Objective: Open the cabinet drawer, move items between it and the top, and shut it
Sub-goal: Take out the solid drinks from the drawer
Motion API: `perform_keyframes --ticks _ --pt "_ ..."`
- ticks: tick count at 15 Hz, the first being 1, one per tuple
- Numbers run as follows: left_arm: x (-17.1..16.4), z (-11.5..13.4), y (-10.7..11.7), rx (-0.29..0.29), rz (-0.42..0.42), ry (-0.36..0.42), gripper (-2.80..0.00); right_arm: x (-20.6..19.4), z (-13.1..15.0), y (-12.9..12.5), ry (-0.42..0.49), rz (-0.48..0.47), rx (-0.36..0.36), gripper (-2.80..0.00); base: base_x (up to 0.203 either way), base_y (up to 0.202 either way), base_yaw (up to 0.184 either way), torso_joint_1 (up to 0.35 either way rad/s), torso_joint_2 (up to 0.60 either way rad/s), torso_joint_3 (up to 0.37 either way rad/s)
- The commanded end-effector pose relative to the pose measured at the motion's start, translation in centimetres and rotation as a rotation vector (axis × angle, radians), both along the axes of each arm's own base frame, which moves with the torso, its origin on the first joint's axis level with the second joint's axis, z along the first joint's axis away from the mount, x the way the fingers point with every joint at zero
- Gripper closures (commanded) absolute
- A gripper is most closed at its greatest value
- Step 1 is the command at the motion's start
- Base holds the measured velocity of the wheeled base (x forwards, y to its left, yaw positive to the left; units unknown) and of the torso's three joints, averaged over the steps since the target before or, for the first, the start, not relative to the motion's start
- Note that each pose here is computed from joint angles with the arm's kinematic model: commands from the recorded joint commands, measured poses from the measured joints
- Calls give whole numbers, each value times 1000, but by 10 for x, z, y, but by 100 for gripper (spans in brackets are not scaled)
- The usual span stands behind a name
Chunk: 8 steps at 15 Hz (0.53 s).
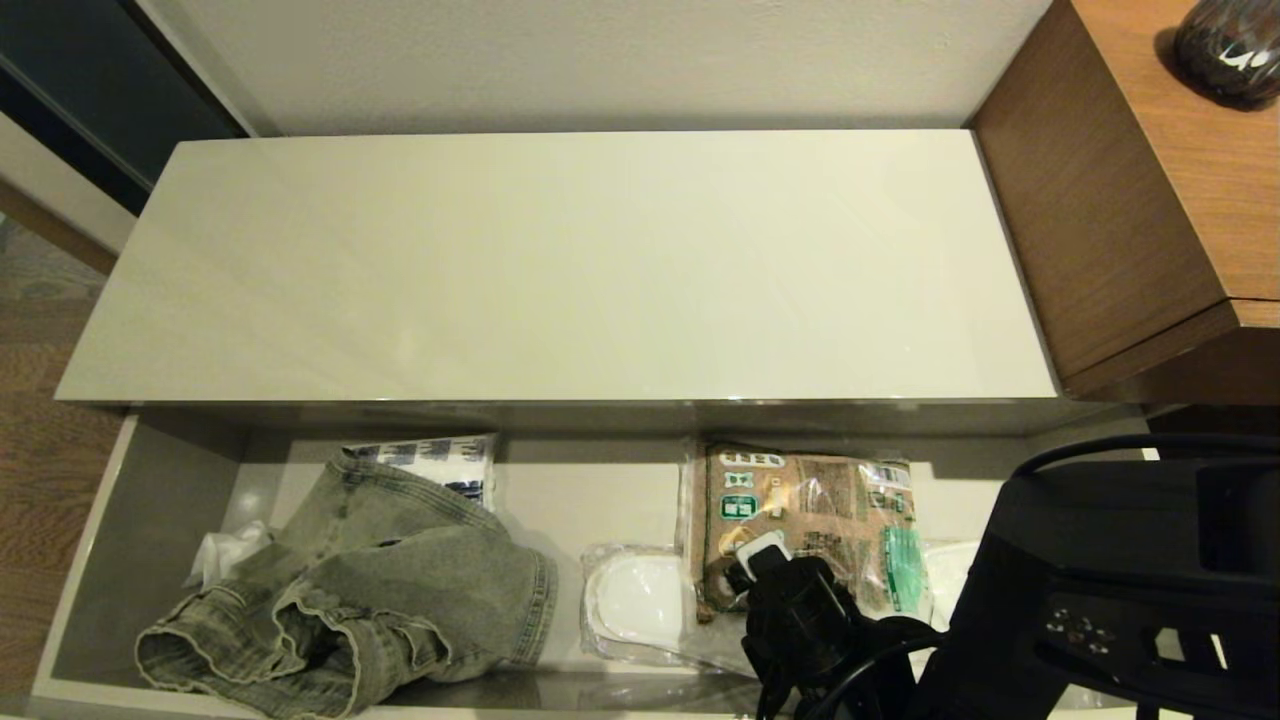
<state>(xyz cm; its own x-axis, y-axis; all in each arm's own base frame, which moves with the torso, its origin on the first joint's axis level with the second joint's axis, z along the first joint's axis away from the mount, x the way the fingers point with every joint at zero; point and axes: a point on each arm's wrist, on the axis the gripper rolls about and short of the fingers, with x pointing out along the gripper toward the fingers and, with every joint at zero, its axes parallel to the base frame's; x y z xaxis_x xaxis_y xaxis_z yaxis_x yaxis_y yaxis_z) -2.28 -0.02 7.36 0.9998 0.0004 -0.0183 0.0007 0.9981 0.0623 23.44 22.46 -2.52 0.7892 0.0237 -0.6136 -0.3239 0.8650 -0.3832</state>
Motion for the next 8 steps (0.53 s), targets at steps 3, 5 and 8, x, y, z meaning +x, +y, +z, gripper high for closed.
perform_keyframes --ticks 3,5,8 --pt "0 0 0 0 0 2 0 0 0 1 1 8 1 0 0 0 0 0 0 0" --pt "0 0 0 0 0 2 0 0 1 0 0 9 1 -7 0 0 0 0 0 0" --pt "0 0 0 0 0 2 0 -1 2 1 -1 9 9 -280 0 0 0 0 0 0"
